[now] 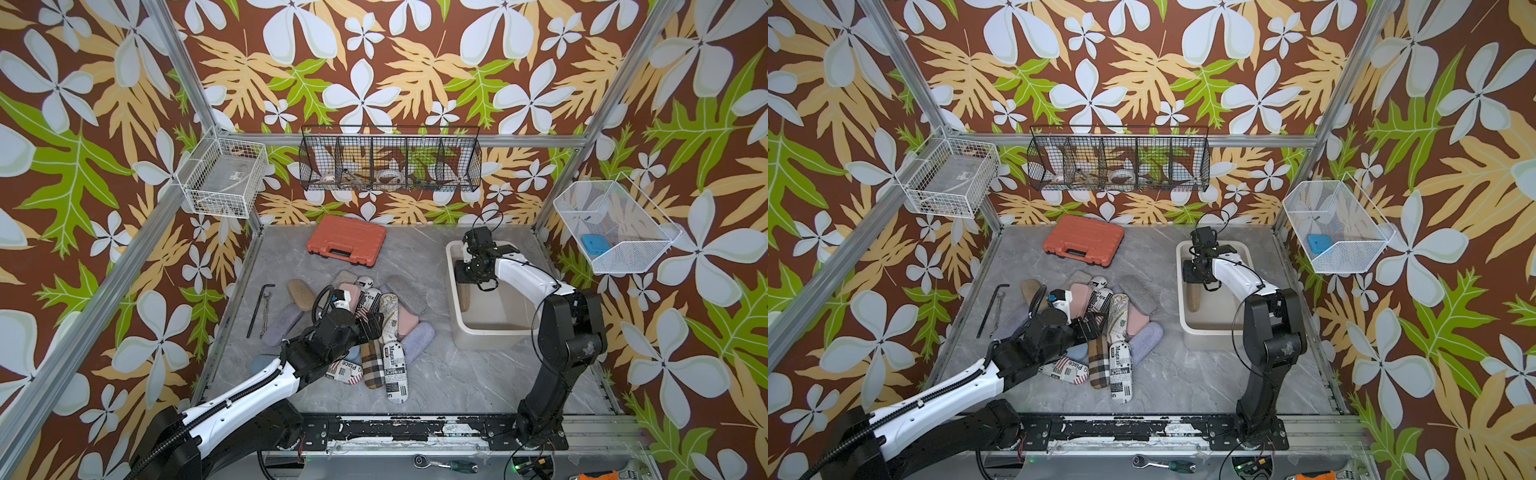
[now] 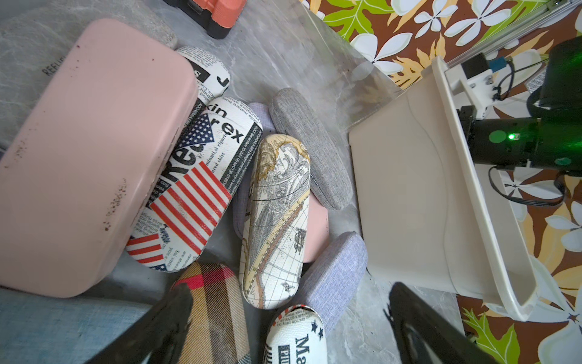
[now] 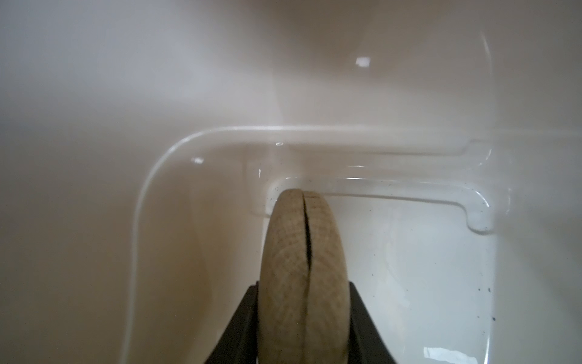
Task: Put the glasses cases into the storage boxes
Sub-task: Place the glasses case in the storage box.
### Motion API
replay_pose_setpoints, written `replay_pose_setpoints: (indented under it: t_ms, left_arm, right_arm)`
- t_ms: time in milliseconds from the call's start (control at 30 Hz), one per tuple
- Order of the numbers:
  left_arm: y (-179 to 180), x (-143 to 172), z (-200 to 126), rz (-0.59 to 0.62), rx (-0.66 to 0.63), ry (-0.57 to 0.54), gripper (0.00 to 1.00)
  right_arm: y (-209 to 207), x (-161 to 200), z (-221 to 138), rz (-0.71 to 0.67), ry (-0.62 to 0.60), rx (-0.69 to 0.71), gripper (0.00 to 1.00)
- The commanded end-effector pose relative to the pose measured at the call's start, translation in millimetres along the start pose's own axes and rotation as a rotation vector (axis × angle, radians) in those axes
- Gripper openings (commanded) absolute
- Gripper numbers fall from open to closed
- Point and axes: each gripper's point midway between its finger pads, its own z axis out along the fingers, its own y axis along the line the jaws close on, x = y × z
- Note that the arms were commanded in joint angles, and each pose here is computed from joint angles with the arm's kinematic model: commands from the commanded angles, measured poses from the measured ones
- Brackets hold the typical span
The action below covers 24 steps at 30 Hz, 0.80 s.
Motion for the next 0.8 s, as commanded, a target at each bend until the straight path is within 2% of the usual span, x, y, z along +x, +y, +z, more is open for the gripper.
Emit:
replay_pose_setpoints:
  t_ms: [0, 367, 533, 667, 767]
  left_arm:
    - [-5, 2, 0, 0.014, 0.012, 0.025, 0.99]
    - [-13, -1, -5, 0.001, 0.035, 0.032, 0.99]
    - [-17, -1, -9, 0.001, 0.06, 0.039, 0.99]
    - [-31, 8, -10, 0.028, 0.124, 0.1, 0.98]
    - [-29, 12, -9, 0.017, 0.114, 0.119, 0.96]
  right_arm:
    - [4, -4, 4, 0.009, -0.012, -0.027, 0.33]
    - [12, -6, 1, 0.024, -0.012, -0.085, 0.4]
    - [12, -13, -13, 0.024, -0.041, -0.09, 0.44]
    - [11, -18, -26, 0.023, -0.063, -0.081, 0.45]
    - [11, -24, -43, 0.05, -0.104, -0.081, 0.45]
